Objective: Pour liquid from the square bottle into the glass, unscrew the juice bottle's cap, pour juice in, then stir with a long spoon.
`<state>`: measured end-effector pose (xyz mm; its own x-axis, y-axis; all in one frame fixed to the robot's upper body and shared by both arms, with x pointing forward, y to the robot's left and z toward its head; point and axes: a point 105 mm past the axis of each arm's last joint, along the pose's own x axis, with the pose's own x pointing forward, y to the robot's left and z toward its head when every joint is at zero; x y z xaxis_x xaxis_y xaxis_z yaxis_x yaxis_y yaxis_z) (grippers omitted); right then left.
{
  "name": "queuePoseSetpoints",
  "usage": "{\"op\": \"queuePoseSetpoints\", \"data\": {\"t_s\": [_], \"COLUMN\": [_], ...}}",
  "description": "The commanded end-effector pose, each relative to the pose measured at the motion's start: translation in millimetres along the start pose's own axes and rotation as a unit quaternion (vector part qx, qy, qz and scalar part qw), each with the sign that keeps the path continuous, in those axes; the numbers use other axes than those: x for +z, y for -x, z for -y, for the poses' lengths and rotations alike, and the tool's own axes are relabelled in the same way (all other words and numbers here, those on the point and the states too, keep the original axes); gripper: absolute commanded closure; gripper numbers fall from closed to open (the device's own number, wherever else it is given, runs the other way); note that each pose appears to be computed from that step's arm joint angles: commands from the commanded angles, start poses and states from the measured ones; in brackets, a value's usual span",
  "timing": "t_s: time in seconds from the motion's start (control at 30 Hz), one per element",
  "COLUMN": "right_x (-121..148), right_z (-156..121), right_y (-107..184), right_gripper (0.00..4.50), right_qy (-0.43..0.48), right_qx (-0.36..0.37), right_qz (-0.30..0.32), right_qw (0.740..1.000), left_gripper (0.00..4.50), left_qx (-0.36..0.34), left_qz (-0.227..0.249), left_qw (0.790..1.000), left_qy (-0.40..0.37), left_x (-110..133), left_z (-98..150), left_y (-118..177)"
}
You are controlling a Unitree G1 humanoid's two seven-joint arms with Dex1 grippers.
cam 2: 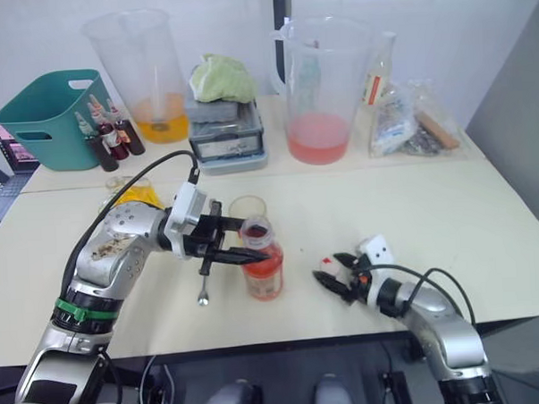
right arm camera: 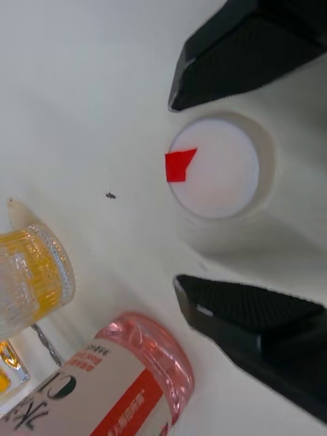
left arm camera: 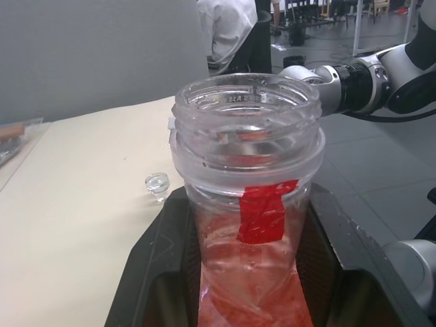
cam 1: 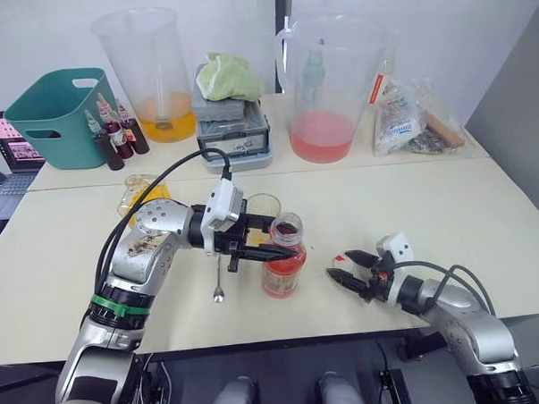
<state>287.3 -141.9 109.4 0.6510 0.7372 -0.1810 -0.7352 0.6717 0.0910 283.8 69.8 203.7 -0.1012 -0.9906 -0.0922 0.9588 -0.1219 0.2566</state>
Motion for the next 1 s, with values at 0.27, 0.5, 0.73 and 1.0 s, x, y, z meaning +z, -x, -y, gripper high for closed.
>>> {"op": "queuePoseSetpoints", "data": {"t_s": [0.27,0.5,0.73,1.0], "right_x": [99,91,85,82], "right_z": [-60,-64,-67,-66], "right_y": [7,-7,-16,-22], "right_gripper": [0.02,0.02,0.02,0.02], "right_qy": [0.101,0.100,0.095,0.082], "right_qx": [0.075,0.058,0.057,0.043], "right_qz": [0.073,0.047,0.042,0.038], "right_qw": [0.989,0.992,0.993,0.995], "left_gripper": [3.05,3.05,3.05,3.05], "left_qx": [0.042,0.120,0.171,0.222], "left_qz": [0.024,-0.017,-0.060,-0.108], "left_qw": [0.998,0.993,0.980,0.939], "left_qy": [0.033,-0.012,-0.083,-0.238], "left_x": [33,45,53,43], "left_z": [-6,-35,-65,-102], "left_y": [36,73,89,72]}}
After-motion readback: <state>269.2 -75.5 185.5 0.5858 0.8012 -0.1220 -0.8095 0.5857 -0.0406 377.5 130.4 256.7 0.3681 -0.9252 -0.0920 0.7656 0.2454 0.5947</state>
